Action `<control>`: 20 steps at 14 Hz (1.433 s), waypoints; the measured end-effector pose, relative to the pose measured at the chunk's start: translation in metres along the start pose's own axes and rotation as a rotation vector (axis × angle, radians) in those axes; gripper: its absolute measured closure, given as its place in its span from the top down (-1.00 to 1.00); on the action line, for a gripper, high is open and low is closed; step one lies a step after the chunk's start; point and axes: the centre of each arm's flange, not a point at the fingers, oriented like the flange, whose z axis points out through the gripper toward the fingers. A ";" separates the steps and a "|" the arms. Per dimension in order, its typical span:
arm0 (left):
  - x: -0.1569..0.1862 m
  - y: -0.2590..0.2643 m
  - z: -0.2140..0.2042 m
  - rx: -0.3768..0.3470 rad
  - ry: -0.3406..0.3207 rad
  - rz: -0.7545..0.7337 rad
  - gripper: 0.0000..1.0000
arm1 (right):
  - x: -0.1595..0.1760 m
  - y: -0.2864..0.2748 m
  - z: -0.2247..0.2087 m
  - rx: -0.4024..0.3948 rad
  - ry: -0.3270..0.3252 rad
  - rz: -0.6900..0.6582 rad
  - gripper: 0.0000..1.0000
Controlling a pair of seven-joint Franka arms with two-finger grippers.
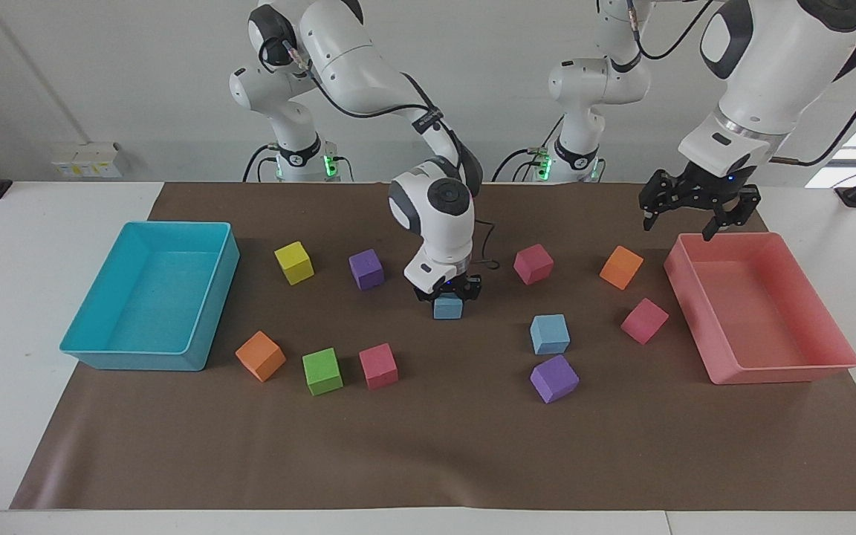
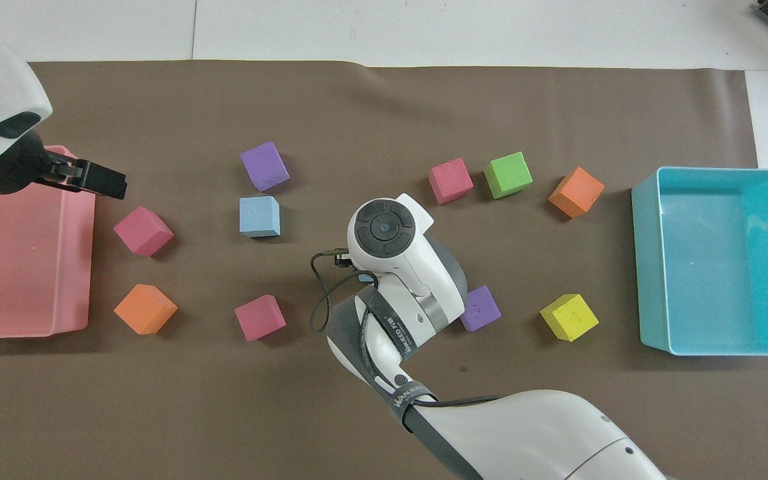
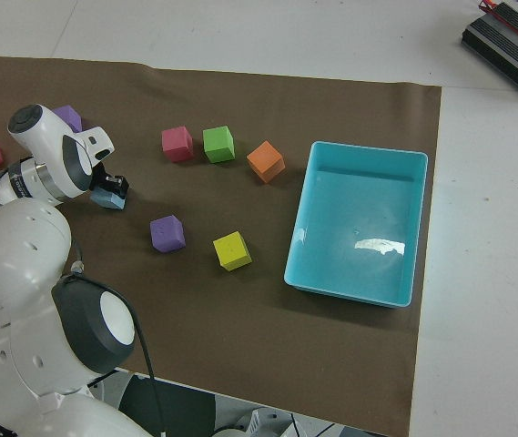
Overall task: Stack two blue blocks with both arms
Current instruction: 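Carry the blue cube with the right gripper to the table center, then release the blue cube with the right gripper while the left gripper grasps another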
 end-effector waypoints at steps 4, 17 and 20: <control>0.010 0.014 0.029 -0.004 -0.006 0.011 1.00 | -0.001 -0.001 0.000 0.001 -0.001 -0.004 0.17; 0.018 0.055 0.110 0.011 -0.008 0.001 1.00 | 0.012 0.031 -0.115 0.084 0.091 0.045 1.00; 0.024 0.075 0.139 0.013 -0.006 0.010 1.00 | 0.020 0.070 -0.160 0.213 0.048 0.008 1.00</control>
